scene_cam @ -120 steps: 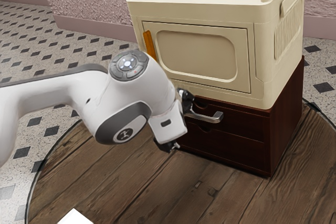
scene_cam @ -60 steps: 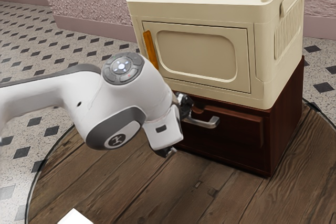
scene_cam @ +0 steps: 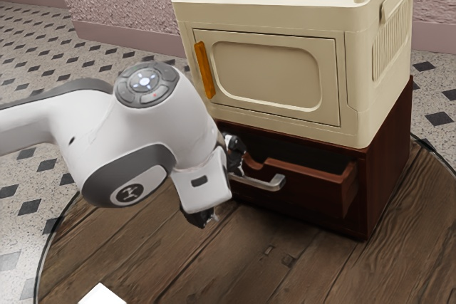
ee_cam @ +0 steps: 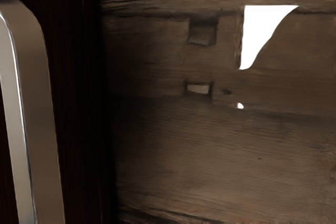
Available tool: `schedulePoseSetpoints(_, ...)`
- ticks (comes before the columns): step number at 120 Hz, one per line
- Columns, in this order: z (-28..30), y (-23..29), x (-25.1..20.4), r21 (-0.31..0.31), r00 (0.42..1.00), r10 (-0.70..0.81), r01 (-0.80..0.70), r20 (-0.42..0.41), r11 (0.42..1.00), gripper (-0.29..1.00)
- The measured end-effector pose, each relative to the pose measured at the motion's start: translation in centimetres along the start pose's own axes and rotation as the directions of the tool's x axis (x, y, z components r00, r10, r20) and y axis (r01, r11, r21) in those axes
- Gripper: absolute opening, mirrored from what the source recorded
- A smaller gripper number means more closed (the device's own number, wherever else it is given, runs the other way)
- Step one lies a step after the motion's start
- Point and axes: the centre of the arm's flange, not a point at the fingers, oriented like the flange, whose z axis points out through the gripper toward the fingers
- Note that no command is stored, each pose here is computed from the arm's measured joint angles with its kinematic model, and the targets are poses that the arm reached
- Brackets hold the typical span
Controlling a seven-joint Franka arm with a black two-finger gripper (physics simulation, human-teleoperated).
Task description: Pull the drawer handle with one arm to open the drawer
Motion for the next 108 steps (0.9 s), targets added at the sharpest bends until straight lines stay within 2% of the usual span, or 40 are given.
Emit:
schedulePoseSetpoints(8,0.2,0.8,0.5,-0.025,1.0,0.002,-0.002,0.004,1.0,0.7)
schedulePoseSetpoints(23,0.3,1.9,0.6,-0.051,1.0,-0.005,0.006,0.012,0.999,0.7)
schedulePoseSetpoints(71,-2.0,5.6,0.1,-0.05,1.0,-0.029,0.029,0.005,0.998,0.67)
schedulePoseSetpoints(108,-1.9,7.2,0.2,-0.083,0.999,-0.04,0.041,0.024,0.996,0.71)
